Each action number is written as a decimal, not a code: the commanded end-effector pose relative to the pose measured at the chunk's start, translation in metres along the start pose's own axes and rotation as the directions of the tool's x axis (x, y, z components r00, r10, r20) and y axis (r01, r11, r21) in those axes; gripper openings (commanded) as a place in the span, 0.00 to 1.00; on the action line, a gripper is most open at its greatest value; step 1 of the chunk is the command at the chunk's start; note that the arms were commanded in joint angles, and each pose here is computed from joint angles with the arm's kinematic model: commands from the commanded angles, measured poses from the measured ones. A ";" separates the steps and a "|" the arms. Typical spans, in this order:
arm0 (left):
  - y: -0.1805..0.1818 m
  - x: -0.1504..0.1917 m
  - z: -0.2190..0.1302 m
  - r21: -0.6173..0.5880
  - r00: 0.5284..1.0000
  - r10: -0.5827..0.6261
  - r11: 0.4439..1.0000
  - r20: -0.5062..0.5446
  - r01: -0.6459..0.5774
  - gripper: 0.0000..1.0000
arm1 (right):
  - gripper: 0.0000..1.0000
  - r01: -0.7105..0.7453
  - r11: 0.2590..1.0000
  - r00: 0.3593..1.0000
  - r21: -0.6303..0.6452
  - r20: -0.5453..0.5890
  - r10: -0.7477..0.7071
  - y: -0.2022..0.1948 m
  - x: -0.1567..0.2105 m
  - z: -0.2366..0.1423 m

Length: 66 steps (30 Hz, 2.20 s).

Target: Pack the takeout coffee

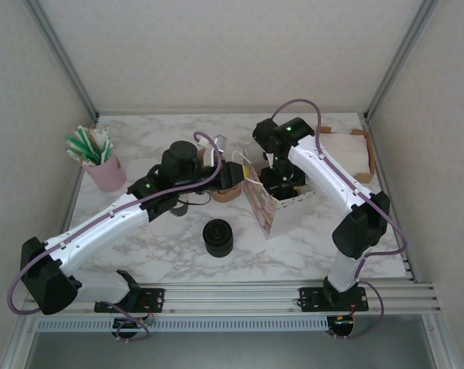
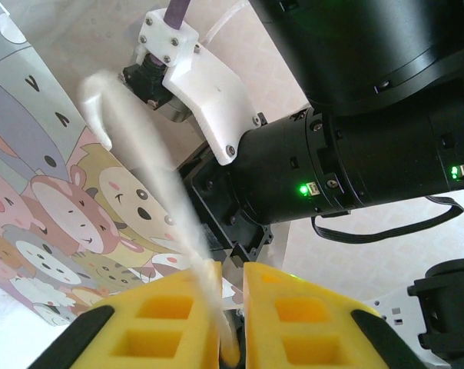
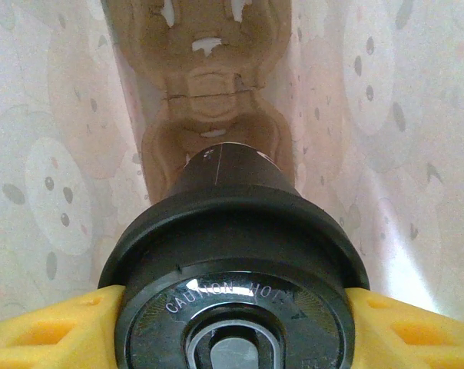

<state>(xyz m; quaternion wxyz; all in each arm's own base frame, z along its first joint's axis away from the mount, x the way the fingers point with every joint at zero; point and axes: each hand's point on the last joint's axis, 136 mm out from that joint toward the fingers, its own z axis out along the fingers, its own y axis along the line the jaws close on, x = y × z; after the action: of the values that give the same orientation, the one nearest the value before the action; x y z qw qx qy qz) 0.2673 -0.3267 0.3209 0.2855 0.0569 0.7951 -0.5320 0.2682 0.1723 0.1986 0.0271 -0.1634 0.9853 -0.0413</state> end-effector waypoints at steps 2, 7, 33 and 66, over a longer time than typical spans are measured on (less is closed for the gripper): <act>0.002 -0.003 -0.005 -0.009 1.000 0.019 1.000 0.012 -0.019 0.15 | 0.66 -0.005 1.000 1.000 -0.025 0.023 0.006 -0.002 0.006 -0.008; 0.003 -0.003 -0.005 -0.011 1.000 0.015 1.000 0.015 -0.015 0.16 | 0.66 -0.009 0.999 0.999 -0.037 0.030 0.010 -0.002 0.005 -0.007; 0.007 -0.005 -0.004 -0.026 1.000 0.009 1.000 0.024 -0.009 0.16 | 0.65 -0.010 0.997 0.999 -0.071 0.034 0.012 0.001 0.001 0.014; 0.008 -0.004 -0.005 -0.029 1.000 0.007 1.000 0.029 -0.006 0.16 | 0.63 -0.030 0.998 0.999 -0.064 0.040 0.032 -0.003 -0.003 0.027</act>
<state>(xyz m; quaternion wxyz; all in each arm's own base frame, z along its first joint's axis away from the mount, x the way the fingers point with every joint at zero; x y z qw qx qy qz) 0.2710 -0.3238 0.3142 0.2887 0.0482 0.8001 -0.5236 0.2751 0.1728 0.1689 0.0378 -0.1537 0.9874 -0.0085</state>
